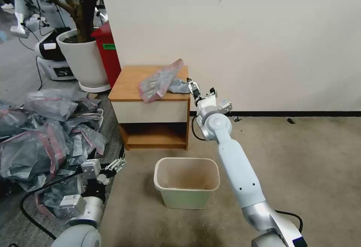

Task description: Pick up the garbage bag from the table and place it over the trash can.

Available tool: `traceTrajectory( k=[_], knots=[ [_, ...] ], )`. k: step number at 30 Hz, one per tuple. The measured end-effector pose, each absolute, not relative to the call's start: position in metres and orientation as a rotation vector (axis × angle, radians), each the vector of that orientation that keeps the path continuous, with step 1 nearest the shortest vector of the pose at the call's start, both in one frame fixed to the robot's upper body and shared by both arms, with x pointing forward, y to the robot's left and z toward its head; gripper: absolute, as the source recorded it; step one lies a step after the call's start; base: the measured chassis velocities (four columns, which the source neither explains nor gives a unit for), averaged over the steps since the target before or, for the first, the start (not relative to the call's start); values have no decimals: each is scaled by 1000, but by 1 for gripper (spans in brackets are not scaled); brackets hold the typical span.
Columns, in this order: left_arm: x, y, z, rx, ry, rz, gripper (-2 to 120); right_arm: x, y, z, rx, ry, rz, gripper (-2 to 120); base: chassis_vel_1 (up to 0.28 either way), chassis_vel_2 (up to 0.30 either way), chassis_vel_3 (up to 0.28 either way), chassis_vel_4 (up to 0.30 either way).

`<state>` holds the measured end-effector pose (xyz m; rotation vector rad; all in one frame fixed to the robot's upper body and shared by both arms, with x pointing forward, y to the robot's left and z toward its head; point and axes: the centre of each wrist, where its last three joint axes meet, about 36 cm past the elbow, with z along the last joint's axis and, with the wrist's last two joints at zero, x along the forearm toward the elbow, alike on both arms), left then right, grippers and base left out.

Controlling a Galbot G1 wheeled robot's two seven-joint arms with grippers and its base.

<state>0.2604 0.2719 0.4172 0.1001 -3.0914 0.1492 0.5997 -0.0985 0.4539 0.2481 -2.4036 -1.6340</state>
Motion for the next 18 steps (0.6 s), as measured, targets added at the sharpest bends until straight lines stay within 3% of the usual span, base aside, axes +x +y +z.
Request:
traceTrajectory(
  k=[8,18],
  knots=[
    [262,275,418,112,-3093,138,100,611,-98,453,228,-2413,-1623,97,0,0,0,0],
    [263,276,416,118,-3091,134,100,619,-99,448,200,-2425,-1610,62,0,0,0,0]
  ],
)
